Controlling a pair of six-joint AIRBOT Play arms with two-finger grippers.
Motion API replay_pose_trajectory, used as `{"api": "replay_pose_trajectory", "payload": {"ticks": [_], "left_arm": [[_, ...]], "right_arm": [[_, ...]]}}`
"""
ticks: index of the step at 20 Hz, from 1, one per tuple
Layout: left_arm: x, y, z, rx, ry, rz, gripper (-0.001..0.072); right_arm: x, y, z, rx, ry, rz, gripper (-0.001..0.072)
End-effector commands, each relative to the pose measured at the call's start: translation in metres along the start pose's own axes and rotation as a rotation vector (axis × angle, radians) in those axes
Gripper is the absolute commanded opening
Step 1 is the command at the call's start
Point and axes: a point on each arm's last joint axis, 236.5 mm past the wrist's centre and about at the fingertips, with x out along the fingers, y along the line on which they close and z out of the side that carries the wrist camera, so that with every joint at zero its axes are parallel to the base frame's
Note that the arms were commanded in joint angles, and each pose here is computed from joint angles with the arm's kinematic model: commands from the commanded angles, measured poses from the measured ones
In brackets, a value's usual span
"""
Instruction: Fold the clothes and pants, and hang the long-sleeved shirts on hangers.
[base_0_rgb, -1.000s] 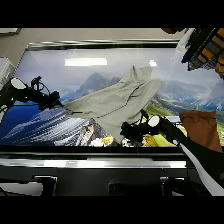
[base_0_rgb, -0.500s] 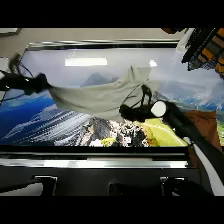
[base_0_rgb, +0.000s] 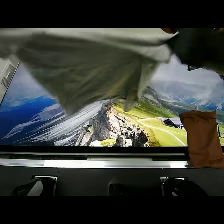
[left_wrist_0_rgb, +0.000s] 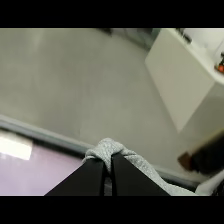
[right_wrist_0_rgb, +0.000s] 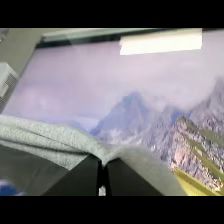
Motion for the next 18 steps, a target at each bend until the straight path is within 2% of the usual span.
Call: {"api": "replay_pose_trajectory", "payload": {"ticks": [1, 5, 7, 10, 12, 15, 18], "left_arm": [[-0.087, -0.042, 0.063, 0.098, -0.284, 0.002, 0.0023], [-0.097, -0.039, 0.068, 0.127, -0.308, 0.037, 0.0022], [-0.070, -0.019, 0.056, 0.103, -0.242, 0.063, 0.0022], [0.008, 0.033, 0.009, 0.038, -0.048, 0.094, 0.0022], [0.078, 0.063, -0.050, 0.014, 0.131, 0.082, 0.0022], [0.182, 0.098, -0.189, 0.013, 0.451, 0.079, 0.0022], [0.237, 0.129, -0.342, -0.018, 0.739, 0.104, 0.0022]], "right_arm": [[-0.079, 0.013, 0.035, 0.039, -0.160, 0.037, 0.0031], [-0.079, 0.006, 0.040, 0.038, -0.182, 0.009, 0.0031], [-0.056, -0.018, 0.042, 0.017, -0.168, -0.098, 0.0030], [0.023, -0.064, 0.020, -0.078, -0.019, -0.289, 0.0028], [0.097, -0.076, -0.016, -0.069, 0.111, -0.302, 0.0027], [0.216, -0.099, -0.097, 0.039, 0.319, -0.297, 0.0027], [0.311, -0.114, -0.155, 0.349, 0.430, -0.122, 0.0028]]}}
